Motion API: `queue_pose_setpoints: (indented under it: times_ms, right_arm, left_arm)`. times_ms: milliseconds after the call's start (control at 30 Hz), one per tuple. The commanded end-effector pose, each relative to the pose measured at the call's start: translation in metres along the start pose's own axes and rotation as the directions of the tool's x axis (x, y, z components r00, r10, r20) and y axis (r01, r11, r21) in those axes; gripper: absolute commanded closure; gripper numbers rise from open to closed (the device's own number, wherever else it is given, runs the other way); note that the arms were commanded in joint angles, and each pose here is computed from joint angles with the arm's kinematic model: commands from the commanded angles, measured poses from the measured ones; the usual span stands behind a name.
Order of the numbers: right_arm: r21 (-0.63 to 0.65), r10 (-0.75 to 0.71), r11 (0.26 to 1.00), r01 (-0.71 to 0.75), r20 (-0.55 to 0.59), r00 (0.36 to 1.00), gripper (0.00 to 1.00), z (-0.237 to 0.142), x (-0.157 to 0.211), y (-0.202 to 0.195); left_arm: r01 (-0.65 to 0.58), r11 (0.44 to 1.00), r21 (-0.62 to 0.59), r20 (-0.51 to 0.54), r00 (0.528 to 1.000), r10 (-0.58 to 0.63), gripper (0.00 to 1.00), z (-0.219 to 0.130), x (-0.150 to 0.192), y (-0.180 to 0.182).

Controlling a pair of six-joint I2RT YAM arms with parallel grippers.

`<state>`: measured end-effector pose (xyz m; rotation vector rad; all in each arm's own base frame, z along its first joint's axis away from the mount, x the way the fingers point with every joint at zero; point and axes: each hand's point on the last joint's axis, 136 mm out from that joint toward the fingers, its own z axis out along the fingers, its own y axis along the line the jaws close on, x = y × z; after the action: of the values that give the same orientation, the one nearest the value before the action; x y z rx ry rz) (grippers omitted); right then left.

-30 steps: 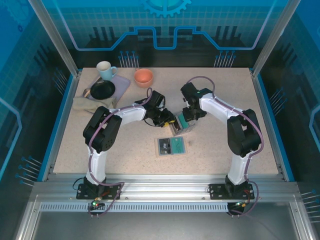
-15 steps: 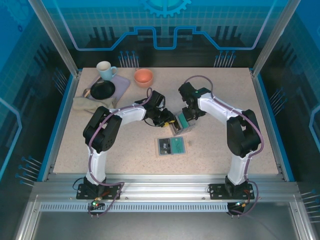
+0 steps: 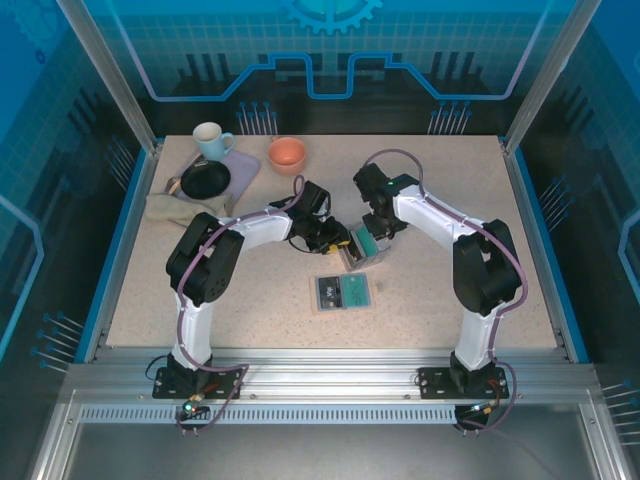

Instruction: Put the credit cards into the card holder

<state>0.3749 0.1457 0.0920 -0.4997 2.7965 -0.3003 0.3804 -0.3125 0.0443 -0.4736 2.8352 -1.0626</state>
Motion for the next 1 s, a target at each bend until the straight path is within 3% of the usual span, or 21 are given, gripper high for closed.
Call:
queue_pose_setpoints:
  times_ms: [0,133,667,967]
  right_arm:
    - [0.001,-0.005,1.000,0.005,0.019,1.000,0.69,-0.015,-0.004,-0.002]
    - [0.005,-0.007,1.000,0.007,0.019,1.000,0.76,-0.016,-0.003,-0.002]
    - [0.015,0.010,1.000,-0.011,0.062,0.998,0.81,-0.033,-0.006,-0.008]
    - [-0.101,0.066,0.993,-0.055,0.105,0.992,0.90,-0.057,-0.007,0.002]
  left_arm:
    - [0.039,0.993,-0.112,-0.045,0.998,-0.044,0.71,0.010,0.012,0.038]
    - [0.039,0.993,-0.112,-0.049,0.998,-0.045,0.71,0.010,0.013,0.038]
    - [0.032,0.993,-0.112,-0.049,0.998,-0.038,0.71,0.009,0.013,0.036]
    - [0.013,0.996,-0.088,-0.035,0.999,-0.016,0.69,0.002,0.011,0.028]
